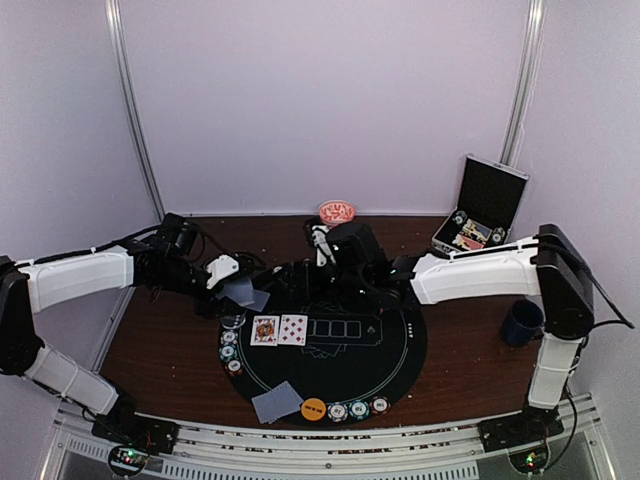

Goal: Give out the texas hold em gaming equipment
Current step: Pick up the poker card from the face-down deck piles.

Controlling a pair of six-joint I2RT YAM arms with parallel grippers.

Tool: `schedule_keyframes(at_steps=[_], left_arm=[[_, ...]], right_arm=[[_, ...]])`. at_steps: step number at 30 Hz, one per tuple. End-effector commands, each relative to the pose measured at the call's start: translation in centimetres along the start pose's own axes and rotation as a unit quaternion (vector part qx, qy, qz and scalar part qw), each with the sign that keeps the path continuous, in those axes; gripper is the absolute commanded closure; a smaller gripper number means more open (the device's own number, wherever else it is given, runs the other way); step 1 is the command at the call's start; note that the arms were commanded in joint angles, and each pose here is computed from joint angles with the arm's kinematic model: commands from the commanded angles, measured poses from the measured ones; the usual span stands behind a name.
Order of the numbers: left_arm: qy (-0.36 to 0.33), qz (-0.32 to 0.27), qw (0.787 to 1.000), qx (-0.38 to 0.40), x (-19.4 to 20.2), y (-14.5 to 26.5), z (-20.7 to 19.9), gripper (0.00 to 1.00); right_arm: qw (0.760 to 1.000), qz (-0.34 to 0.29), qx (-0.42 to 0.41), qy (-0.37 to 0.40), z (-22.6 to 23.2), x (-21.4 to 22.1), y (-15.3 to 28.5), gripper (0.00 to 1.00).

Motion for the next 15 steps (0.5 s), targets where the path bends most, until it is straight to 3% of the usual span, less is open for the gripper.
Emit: schedule_keyframes(at_steps=[1,15], left_arm=[[-0.021,-0.023,1.0,0.003,-1.0,0.5,0.0,0.39],[-0.029,-0.023,0.999,0.008,-1.0,0.3,-0.3,0.39]], right_arm=[[0.991,0.038,-0.113,-0.067,2.2,0.6,-2.5,0.08],[0.979,0.056,-0.165,-0.107,2.8,1.5,-6.2,0.11]])
Point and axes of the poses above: each gripper's point midway between its finger pads, its own y axis back along the fingers, its own z axis along the line the jaws close on, x = y × z, the point moved 10 cm from there along y, back along the fingers, and after that the axes turned 1 degree about y, right-handed, at the moved point
